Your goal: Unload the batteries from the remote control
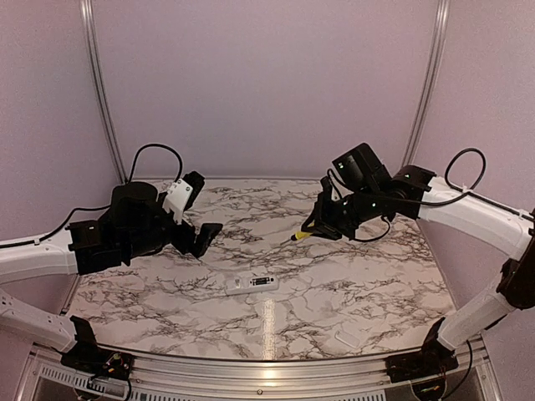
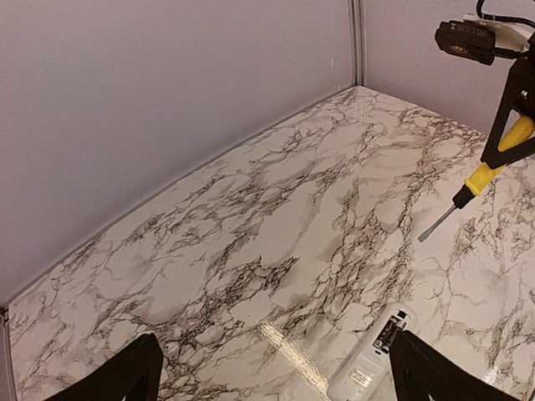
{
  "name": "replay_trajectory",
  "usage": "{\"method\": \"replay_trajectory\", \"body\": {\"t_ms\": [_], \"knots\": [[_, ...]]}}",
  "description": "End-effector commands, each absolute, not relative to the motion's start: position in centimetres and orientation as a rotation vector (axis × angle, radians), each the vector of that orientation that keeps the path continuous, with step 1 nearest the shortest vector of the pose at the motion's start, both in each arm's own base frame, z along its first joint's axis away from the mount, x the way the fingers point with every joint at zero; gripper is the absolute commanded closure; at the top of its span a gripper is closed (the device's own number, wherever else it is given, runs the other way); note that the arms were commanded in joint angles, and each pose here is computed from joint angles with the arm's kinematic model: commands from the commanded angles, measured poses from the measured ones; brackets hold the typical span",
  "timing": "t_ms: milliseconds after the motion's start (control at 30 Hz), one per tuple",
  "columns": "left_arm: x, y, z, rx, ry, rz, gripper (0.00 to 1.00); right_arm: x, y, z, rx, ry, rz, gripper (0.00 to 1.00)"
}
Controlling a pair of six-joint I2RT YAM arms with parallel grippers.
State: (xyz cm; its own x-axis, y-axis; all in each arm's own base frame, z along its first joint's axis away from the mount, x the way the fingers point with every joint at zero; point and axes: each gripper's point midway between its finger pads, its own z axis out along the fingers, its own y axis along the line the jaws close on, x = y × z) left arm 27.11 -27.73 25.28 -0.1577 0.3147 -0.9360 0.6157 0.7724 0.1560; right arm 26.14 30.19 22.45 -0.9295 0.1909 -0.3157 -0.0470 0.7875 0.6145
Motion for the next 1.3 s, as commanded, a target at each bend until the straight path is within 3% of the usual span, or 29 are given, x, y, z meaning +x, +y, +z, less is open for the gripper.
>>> {"method": "replay_trajectory", "body": {"t_ms": [0,267,533,1000,1267], "knots": [[26.1,-27.4,21.8,0.689,1.997,-0.46,0.01,25.3,29.1,21.2,-0.13,2.709,0.742,1.0],[24.1,-27.9,17.2,0.657,2.257,-0.692,0.11,25.5,30.7,19.9,-0.263,2.781,0.723,1.0],[23.5,-27.7,12.2,0.585,2.453,-0.716,0.14,25.6,32.7,18.7,-0.339,2.806,0.723,1.0],[24.0,-29.5,7.4,0.528,2.629,-0.748,0.24,25.4,35.1,16.3,-0.369,2.909,0.524,1.0],[24.4,-30.6,6.3,0.503,2.694,-0.763,0.34,25.6,35.3,15.8,-0.331,2.924,0.505,1.0]]}}
